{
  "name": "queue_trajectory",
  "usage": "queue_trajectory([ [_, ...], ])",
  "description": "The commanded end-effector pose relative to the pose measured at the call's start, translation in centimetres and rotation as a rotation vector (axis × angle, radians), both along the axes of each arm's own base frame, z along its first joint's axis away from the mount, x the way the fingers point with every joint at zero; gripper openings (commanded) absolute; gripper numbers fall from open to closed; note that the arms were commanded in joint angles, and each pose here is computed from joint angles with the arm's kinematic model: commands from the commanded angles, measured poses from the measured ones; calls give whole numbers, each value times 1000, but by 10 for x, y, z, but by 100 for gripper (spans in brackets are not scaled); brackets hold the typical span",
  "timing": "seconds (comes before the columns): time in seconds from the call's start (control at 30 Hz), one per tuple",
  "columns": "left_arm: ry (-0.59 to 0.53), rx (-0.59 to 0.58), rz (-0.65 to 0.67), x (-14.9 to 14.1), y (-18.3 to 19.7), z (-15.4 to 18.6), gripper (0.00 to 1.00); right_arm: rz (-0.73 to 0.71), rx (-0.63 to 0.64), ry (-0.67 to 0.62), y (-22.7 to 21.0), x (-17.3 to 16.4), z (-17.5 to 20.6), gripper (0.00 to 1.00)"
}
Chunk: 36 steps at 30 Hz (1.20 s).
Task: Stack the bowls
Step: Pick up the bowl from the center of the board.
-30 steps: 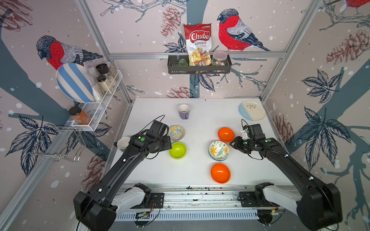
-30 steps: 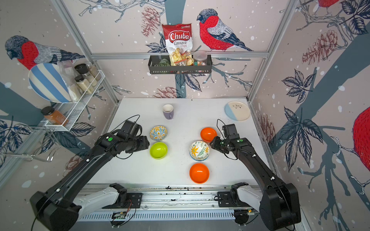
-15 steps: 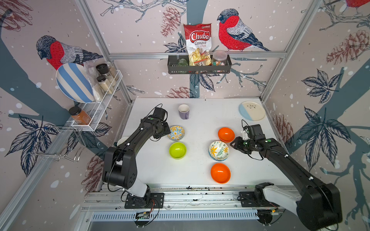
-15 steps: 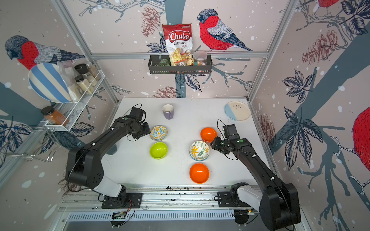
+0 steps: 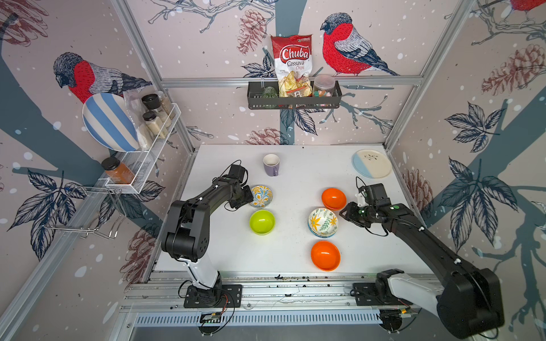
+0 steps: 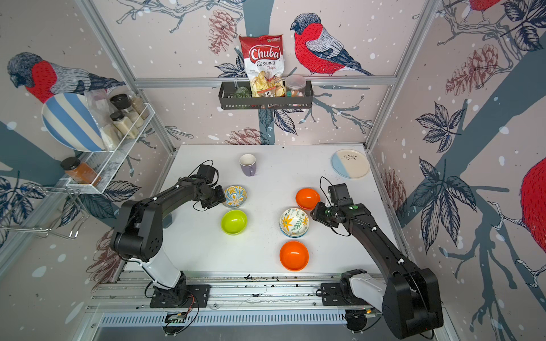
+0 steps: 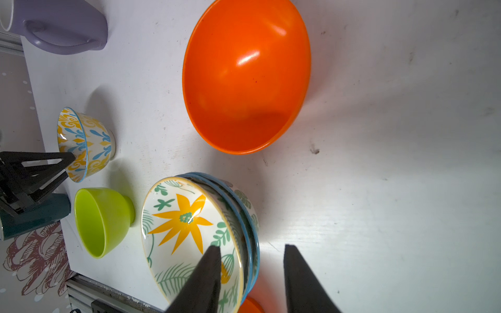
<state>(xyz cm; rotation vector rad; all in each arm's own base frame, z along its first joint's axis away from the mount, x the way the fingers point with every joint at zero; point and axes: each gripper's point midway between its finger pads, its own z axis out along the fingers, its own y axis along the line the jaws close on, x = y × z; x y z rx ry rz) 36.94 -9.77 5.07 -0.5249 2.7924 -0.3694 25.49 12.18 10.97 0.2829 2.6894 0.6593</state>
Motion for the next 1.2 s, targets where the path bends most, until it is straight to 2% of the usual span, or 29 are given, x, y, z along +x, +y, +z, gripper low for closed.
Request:
queue_trajectory([
  [0.0,-13,-15,-11,3,-2,-2,39,-6,12,-4,2,3,0,39],
  [0.2,-27,-20,-9,4,-2,3,29,2,12,5,4,2,-2,38],
  [0.3,-28,-22,-11,5,-2,4,22,7,11,7,5,1,-2,33],
  [0.63,-31,-29,-11,5,-3,8,20,18,8,20,7,1,-5,32],
  [0.93,-18,-31,-14,7,-4,6,0,21,4,27,8,0,-6,31],
  [1.17,-32,-70,-7,7,-9,25,0,19,-2,17,7,1,-3,31],
])
